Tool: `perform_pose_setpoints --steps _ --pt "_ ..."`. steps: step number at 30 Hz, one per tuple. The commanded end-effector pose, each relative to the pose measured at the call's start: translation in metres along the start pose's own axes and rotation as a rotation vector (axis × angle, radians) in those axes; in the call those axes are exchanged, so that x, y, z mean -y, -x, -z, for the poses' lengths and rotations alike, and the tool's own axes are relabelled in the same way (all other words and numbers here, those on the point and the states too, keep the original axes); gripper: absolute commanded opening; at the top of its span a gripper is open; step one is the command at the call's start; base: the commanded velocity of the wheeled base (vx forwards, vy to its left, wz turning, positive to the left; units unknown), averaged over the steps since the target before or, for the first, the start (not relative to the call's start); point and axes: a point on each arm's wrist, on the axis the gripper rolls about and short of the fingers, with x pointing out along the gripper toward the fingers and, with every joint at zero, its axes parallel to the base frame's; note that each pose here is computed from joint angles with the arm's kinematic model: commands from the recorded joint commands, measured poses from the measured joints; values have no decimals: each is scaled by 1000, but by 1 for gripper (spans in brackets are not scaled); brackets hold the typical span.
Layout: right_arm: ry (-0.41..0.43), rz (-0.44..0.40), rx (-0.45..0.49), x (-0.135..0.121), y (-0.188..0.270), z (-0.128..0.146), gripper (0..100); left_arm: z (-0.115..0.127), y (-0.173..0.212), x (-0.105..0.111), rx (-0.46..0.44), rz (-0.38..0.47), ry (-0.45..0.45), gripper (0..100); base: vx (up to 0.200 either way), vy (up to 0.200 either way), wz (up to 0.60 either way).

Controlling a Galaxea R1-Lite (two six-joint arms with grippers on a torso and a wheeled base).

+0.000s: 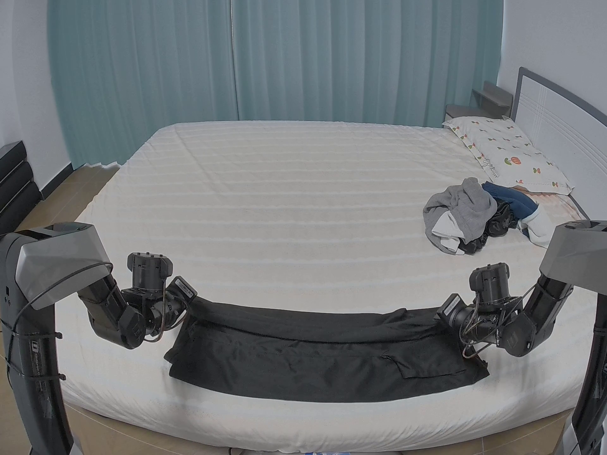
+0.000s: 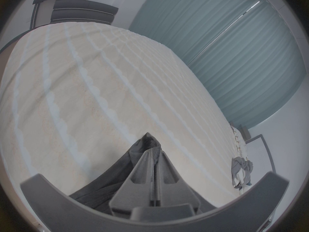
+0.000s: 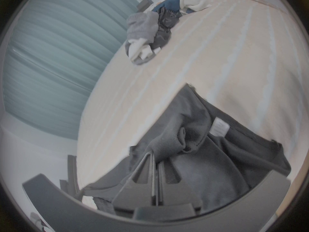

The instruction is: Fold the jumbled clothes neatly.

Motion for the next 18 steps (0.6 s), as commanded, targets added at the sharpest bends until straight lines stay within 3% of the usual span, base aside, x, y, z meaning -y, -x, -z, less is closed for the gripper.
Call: perform_pose_setpoints --steps 1,4,6,10,18 --pt "-92 -120 109 -21 -3 -24 0 -16 -5 17 68 84 104 0 0 0 0" --pt "-139 -210 222 -26 -2 -37 0 -26 -4 24 143 165 220 0 0 0 0" --pt "-140 -231 242 -25 -2 -39 0 -26 -5 23 152 177 220 0 0 0 0" --pt "-50 -226 259 -5 -13 -29 0 -16 -5 10 153 168 158 0 0 0 0" --pt "94 -134 204 25 -16 -5 0 0 -3 -10 114 99 77 0 0 0 0"
